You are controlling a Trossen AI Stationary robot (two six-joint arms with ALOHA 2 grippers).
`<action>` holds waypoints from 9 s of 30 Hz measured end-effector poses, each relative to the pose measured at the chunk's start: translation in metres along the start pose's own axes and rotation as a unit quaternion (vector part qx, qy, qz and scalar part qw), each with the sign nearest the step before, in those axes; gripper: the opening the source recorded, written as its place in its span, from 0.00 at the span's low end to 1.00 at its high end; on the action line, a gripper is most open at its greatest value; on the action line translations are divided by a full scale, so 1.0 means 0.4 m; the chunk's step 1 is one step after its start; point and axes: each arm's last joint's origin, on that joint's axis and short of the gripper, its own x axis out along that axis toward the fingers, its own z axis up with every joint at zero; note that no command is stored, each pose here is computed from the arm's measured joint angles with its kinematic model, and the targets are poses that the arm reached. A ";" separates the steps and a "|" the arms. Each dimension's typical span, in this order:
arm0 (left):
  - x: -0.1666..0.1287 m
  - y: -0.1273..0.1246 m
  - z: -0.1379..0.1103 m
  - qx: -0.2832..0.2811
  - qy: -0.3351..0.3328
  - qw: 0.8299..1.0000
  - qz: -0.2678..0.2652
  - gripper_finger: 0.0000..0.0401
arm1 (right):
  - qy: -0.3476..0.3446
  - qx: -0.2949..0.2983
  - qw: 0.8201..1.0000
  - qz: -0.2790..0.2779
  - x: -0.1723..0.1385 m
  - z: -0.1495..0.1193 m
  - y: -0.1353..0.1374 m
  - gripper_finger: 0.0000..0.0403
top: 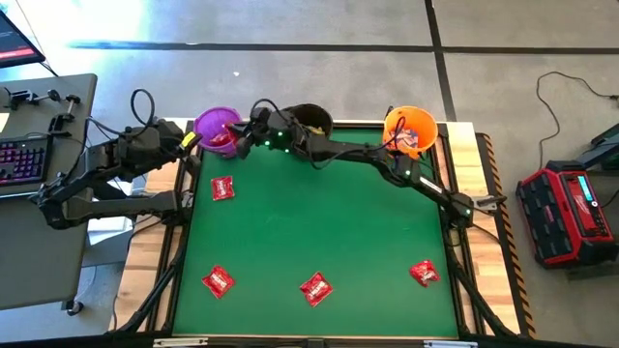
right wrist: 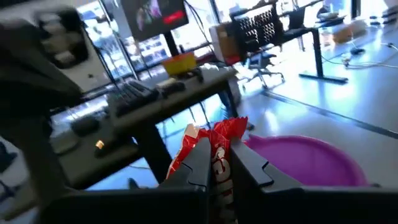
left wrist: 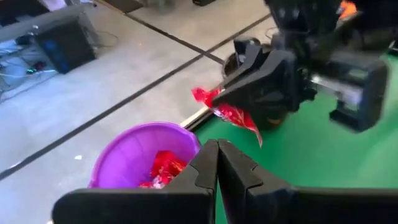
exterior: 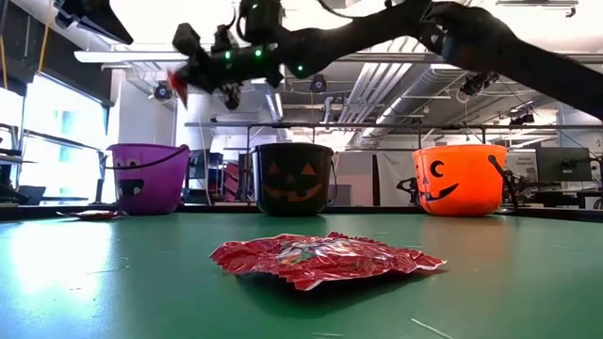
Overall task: Sort candy by brand, put in halloween buckets
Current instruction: Put the red candy pack into the violet bucket
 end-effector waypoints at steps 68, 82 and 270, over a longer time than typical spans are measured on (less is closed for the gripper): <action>0.196 -0.020 0.042 0.007 0.150 0.986 0.073 0.04 | 0.113 0.061 0.991 -0.041 -0.126 0.218 -0.038 0.46; 0.443 0.097 -0.033 -0.064 0.356 0.930 0.067 0.04 | 0.274 -0.067 0.948 -0.147 -0.351 0.380 -0.052 0.08; 0.533 -0.435 0.457 -0.151 -0.147 0.665 -0.716 0.52 | -0.225 -0.067 0.959 0.160 -0.821 0.335 0.125 0.00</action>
